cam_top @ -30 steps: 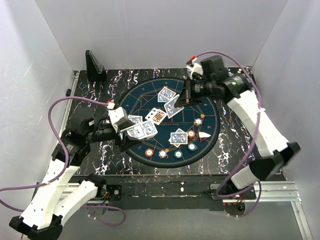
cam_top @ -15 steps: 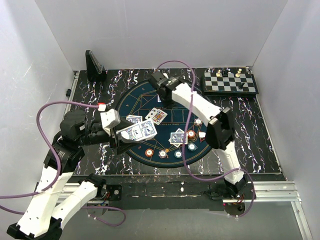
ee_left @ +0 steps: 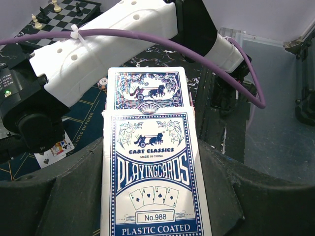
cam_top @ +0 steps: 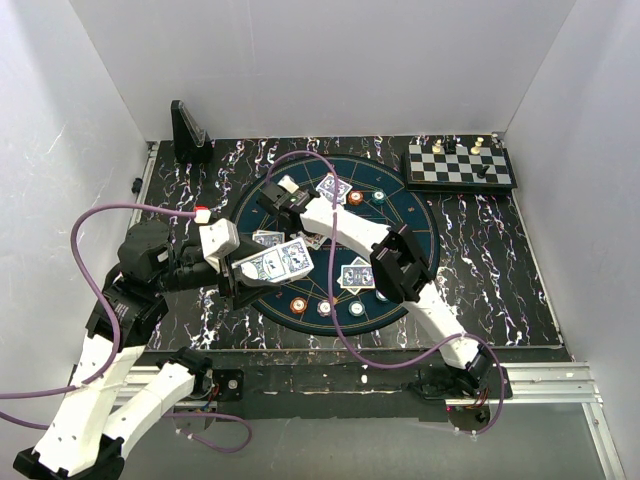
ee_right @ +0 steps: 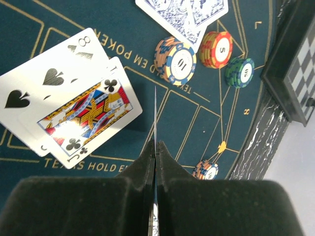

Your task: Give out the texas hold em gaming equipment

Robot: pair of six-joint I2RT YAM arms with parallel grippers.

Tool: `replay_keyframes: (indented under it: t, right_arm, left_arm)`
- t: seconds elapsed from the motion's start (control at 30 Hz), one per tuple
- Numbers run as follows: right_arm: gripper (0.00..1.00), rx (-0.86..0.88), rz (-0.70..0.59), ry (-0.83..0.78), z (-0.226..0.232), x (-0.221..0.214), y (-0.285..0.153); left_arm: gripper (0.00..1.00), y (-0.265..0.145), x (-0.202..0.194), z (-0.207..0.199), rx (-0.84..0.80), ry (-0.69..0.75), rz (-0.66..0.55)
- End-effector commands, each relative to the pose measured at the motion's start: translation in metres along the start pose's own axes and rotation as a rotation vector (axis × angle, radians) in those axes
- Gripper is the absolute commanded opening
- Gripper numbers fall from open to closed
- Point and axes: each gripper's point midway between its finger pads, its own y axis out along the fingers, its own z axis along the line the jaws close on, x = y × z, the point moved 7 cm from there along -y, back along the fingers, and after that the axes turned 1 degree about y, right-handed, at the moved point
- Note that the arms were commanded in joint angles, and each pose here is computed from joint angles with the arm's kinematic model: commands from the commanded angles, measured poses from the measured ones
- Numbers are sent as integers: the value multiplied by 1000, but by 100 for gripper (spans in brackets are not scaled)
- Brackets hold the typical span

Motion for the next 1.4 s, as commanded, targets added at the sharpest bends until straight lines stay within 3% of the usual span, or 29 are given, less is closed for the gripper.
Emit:
replay_keyframes:
  t: [0.0, 0.5, 0.7, 0.8, 0.97, 1.37]
  right_arm:
    - [1, -112, -53, -10, -7, 9, 3]
    - [3, 38, 17, -37, 53, -17, 11]
    - [39, 150, 58, -20, 64, -27, 8]
    - [48, 187, 52, -2, 64, -26, 3]
    - [58, 248, 43, 14, 64, -26, -4]
    - [69, 522, 58, 113, 51, -29, -37]
  left_arm:
    - [2, -4, 14, -4, -6, 35, -39]
    - [3, -4, 16, -3, 4, 50, -39]
    - [3, -5, 19, -2, 13, 68, -42]
    - [3, -5, 19, -2, 14, 72, -43]
    - [3, -6, 21, -2, 18, 76, -43]
    - [3, -5, 22, 0, 17, 88, -39]
